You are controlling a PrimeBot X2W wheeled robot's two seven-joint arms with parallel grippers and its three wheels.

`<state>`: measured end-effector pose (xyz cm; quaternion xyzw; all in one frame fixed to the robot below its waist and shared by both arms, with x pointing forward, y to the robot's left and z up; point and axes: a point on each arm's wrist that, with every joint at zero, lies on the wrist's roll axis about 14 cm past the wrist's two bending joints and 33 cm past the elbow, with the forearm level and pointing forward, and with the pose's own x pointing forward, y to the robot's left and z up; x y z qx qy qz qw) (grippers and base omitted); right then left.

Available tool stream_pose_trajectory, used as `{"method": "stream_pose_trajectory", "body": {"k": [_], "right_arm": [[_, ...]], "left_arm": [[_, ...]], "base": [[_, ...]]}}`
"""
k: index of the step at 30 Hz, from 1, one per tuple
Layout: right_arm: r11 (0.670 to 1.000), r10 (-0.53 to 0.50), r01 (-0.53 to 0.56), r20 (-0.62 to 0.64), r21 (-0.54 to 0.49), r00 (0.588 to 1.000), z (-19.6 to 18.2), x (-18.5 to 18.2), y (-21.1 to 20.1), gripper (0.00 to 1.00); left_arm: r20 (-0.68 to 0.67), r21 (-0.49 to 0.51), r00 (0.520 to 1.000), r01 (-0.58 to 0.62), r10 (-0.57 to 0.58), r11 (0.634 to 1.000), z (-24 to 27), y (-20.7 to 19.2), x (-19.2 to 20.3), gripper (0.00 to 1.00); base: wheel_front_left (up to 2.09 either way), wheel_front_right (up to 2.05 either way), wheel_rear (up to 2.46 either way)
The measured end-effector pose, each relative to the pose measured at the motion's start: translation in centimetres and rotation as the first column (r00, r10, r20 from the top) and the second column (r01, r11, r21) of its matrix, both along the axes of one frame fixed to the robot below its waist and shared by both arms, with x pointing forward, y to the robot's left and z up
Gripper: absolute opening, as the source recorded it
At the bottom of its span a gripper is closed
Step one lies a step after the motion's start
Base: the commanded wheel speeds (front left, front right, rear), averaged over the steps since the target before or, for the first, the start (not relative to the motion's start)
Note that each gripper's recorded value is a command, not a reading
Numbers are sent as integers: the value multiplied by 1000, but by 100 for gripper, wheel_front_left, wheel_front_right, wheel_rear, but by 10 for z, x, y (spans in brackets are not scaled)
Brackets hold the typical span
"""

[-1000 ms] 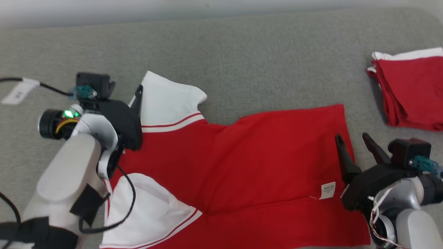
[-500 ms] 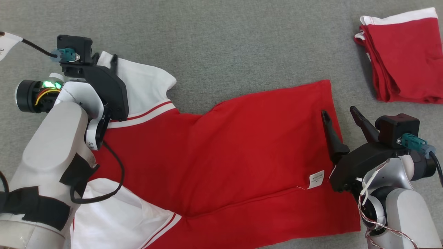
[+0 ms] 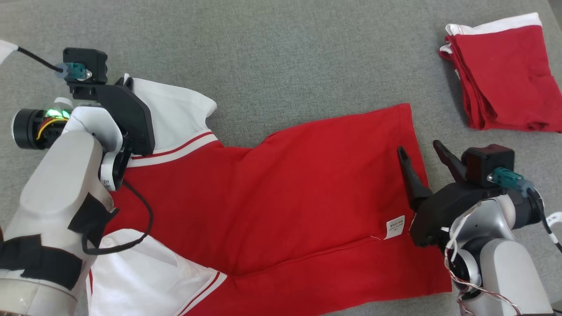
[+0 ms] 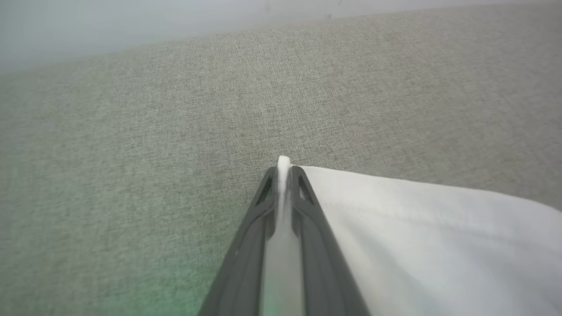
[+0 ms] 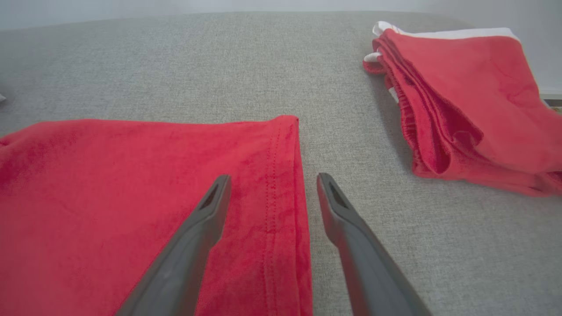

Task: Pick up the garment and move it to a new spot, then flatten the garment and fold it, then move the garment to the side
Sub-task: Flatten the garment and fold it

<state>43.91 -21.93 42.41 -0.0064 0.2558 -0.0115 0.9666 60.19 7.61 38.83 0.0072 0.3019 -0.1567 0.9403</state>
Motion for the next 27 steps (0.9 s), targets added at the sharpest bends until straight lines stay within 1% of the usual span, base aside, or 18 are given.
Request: {"method": "stream_pose_trajectory", "body": {"k": [1,2,5,8,11,13,19,23,27], "right_arm": [[1000,5,-5,-9,-8,1000,-2,0,1,100],[1000,9,-10,-17,-18,1000,-3,1,1,100],[998,26,-27,-29,-49,999,-3,7,3,100],[993,67,-72,-52,-92,996,-3,16,4,100],[977,90,-95,-32,-193,995,14,35,-10,100],[967,96,-99,-27,-233,995,22,46,-16,100],[926,141,-183,-146,-331,979,12,56,-27,100],[913,145,-220,-229,-343,962,-2,56,-35,100],[916,161,-247,-273,-317,948,-12,55,-31,100]], "left_arm": [[1,-1,1000,1,-1,1000,0,-1,1,8],[-1,-1,1000,1,-1,1000,-1,-2,2,0],[-3,-4,1000,-6,6,1000,-7,-1,3,0],[12,-4,1000,-12,12,1000,-6,-2,6,0],[32,-7,999,-18,18,1000,-5,-3,7,0],[44,-4,999,-20,20,1000,-5,-3,5,0],[55,-32,998,-26,28,999,-4,-8,-1,0],[57,-49,998,-33,35,998,-4,-9,-6,0],[58,-61,997,-45,49,997,-5,-5,-7,0]], "base": [[0,0,0],[0,0,0],[0,0,0],[0,0,0],[0,0,0],[0,0,0],[0,0,0],[0,0,0],[0,0,0]]}}
